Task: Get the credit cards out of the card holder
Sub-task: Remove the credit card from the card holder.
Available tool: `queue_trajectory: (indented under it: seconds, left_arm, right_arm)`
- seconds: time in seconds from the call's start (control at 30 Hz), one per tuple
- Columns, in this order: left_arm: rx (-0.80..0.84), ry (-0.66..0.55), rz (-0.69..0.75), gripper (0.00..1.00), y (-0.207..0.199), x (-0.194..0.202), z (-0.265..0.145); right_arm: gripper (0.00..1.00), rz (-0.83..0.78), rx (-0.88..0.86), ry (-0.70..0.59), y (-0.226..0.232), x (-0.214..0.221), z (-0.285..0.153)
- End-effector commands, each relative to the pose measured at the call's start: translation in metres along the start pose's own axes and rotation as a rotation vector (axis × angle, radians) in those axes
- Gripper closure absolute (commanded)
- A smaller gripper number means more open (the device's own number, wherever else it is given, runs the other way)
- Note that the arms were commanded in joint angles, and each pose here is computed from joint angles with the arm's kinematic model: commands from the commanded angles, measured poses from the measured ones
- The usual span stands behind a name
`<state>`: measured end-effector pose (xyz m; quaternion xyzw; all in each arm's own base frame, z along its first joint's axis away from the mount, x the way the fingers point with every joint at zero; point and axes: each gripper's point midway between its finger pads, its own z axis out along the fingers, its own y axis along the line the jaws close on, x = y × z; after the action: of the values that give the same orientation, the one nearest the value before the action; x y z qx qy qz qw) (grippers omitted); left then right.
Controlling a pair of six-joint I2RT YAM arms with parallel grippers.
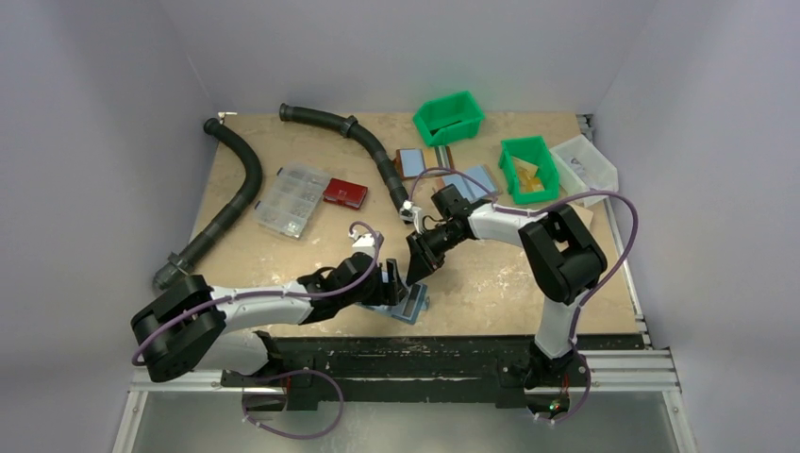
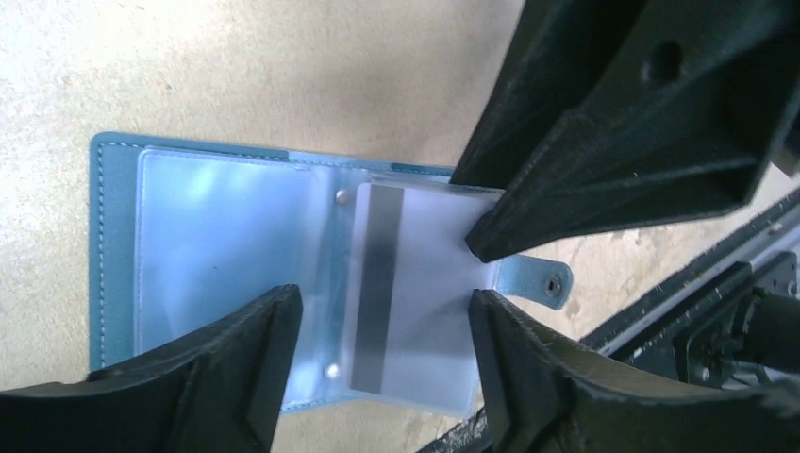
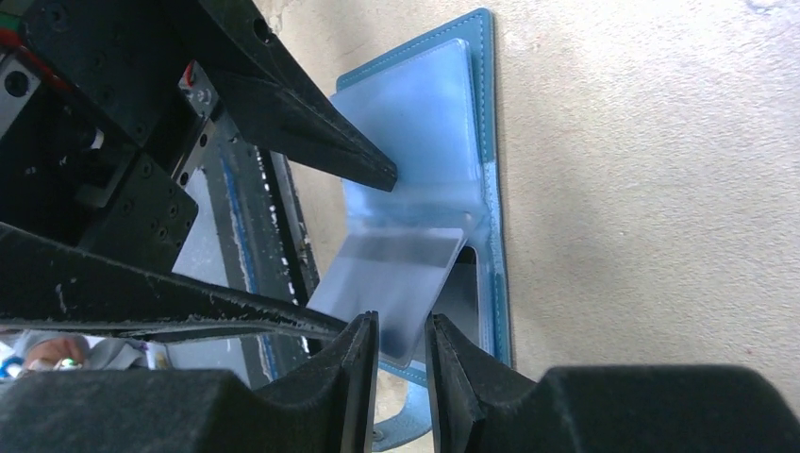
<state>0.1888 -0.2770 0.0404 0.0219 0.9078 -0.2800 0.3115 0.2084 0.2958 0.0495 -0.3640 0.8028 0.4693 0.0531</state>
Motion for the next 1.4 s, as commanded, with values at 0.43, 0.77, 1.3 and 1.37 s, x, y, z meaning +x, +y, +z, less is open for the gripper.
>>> queue_trajectory:
  seconds: [0.43,0.77,1.3,1.37]
  left_arm:
    - [0.056,0.044,0.093,0.15,-0.015,-0.002,0.000]
    - [-0.021,0.048,0.099,0.49,-0.007,-0.008,0.001]
    - [-0.147,0.042,0.137,0.70,0.019,-0.010,-0.010]
    - [-0.138,0.041,0.136,0.66,0.018,-0.010,-0.009]
  right_arm:
    - [0.68,0.067,-0.199,-0.031,0.029,-0.014,0.005]
    - [0.63,0.101,-0.322,-0.042,0.049,-0.017,0.001]
    - [0.33,-0.059,-0.226,-0.047,0.040,-0.023,-0.007]
    - [0.31,-0.103,-0.204,-0.045,0.038,-0.023,-0.009]
